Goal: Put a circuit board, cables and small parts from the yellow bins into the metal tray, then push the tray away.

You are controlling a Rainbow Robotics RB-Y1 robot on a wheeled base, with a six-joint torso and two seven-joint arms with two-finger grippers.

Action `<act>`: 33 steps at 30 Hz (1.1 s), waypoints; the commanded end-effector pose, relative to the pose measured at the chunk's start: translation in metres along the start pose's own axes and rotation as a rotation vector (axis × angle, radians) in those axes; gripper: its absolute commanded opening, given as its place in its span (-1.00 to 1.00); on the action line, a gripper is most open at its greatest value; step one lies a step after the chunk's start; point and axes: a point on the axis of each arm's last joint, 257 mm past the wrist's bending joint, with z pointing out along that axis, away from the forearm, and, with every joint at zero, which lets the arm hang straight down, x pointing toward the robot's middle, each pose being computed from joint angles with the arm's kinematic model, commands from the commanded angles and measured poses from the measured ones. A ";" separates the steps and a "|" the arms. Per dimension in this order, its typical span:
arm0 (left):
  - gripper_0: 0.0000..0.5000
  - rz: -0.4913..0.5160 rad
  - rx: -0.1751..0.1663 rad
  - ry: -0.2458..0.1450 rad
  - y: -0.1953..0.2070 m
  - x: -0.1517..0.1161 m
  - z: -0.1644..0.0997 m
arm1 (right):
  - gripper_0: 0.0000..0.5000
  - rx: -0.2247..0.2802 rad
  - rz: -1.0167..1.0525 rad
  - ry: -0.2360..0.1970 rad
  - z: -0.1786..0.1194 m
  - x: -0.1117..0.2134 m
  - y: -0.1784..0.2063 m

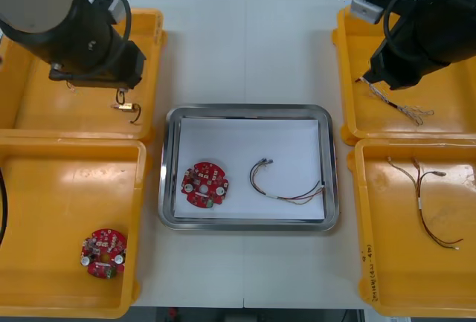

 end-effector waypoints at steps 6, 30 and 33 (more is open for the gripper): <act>-0.99 0.058 0.043 -0.044 -0.071 0.009 0.020 | 1.00 0.138 0.198 -0.020 -0.044 0.027 -0.085; -0.98 0.045 0.001 -0.005 -0.097 0.041 0.104 | 1.00 0.196 0.528 0.110 -0.033 0.106 -0.140; -0.99 0.040 -0.005 0.004 -0.096 0.044 0.110 | 1.00 0.182 0.555 0.127 -0.028 0.113 -0.139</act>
